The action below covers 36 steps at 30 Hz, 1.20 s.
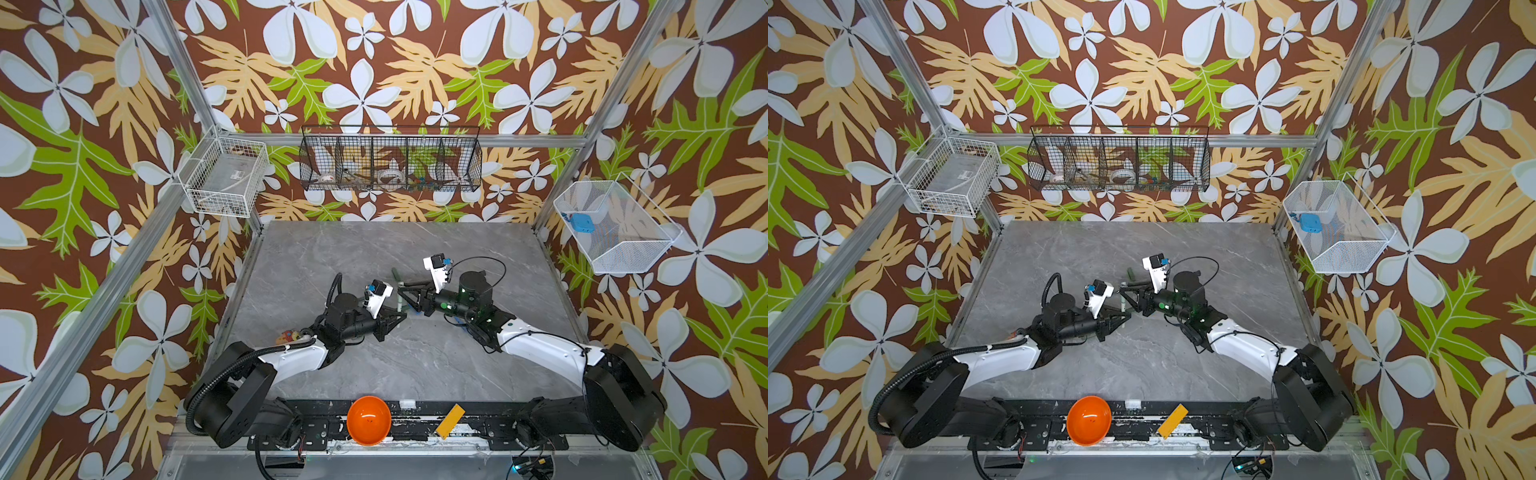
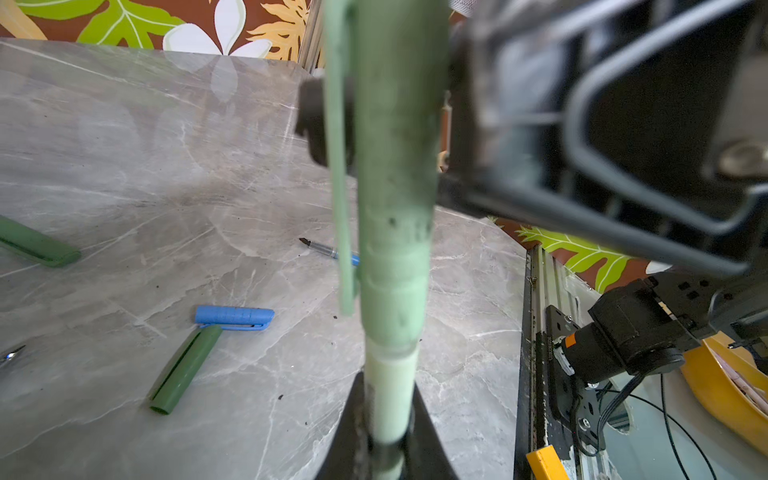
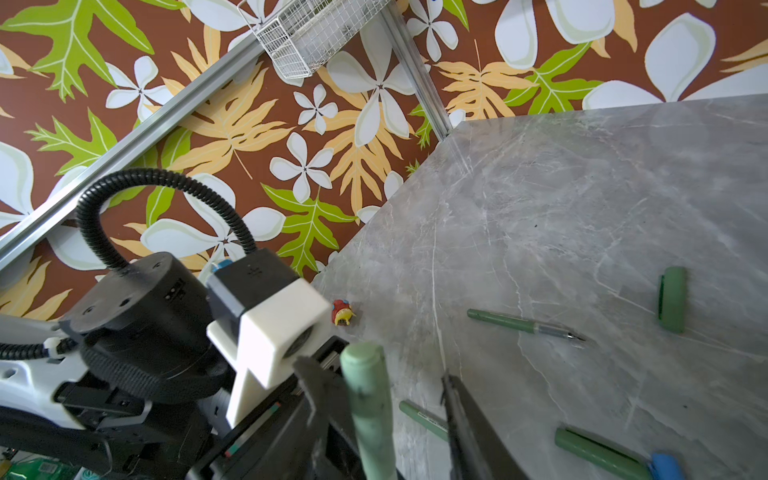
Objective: Insert the pens into the pen caps
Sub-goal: 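Lower the pale green cap onto the pen tip with the right gripper, then push the cap down onto the pen held by the left gripper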
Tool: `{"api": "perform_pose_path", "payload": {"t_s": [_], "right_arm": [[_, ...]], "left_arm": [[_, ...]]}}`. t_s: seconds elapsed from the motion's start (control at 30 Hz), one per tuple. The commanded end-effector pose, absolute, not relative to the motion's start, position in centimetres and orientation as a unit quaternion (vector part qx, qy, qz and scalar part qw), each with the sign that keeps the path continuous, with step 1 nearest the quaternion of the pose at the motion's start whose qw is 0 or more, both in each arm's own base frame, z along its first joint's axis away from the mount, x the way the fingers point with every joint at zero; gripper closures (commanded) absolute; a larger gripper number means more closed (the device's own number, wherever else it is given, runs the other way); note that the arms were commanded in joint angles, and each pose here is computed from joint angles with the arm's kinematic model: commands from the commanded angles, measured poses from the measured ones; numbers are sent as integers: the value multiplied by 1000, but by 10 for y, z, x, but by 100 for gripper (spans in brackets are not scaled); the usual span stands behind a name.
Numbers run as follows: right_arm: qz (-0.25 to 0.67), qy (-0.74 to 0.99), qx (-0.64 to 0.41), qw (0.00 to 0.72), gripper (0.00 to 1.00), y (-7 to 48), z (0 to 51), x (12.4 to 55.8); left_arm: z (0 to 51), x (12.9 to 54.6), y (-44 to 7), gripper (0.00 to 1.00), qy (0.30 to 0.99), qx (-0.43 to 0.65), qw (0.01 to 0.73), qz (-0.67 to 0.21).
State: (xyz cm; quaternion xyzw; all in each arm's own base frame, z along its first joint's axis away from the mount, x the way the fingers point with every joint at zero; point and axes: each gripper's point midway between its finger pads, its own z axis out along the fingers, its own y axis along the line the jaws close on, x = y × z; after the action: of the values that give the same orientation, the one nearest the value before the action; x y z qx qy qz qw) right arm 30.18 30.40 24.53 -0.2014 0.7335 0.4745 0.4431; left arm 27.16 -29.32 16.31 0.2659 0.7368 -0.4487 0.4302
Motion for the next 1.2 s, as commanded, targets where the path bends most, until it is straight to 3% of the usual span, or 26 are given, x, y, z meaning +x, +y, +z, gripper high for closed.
{"api": "perform_pose_path", "payload": {"t_s": [0.0,0.13,0.77,1.0,1.17], "right_arm": [[443,742,-236,444,46,298,249,293],[428,750,-234,446,44,288,258,290],[457,751,-262,397,55,320,255,314],[481,737,-271,389,65,328,259,312],[491,736,-272,380,82,330,256,308]], "left_arm": [[172,276,-293,100,728,269,449,-443],[171,278,-292,100,733,273,451,-431],[177,274,-292,100,726,279,454,-435],[177,274,-291,100,726,279,453,-435],[179,274,-292,100,724,278,455,-437]]}}
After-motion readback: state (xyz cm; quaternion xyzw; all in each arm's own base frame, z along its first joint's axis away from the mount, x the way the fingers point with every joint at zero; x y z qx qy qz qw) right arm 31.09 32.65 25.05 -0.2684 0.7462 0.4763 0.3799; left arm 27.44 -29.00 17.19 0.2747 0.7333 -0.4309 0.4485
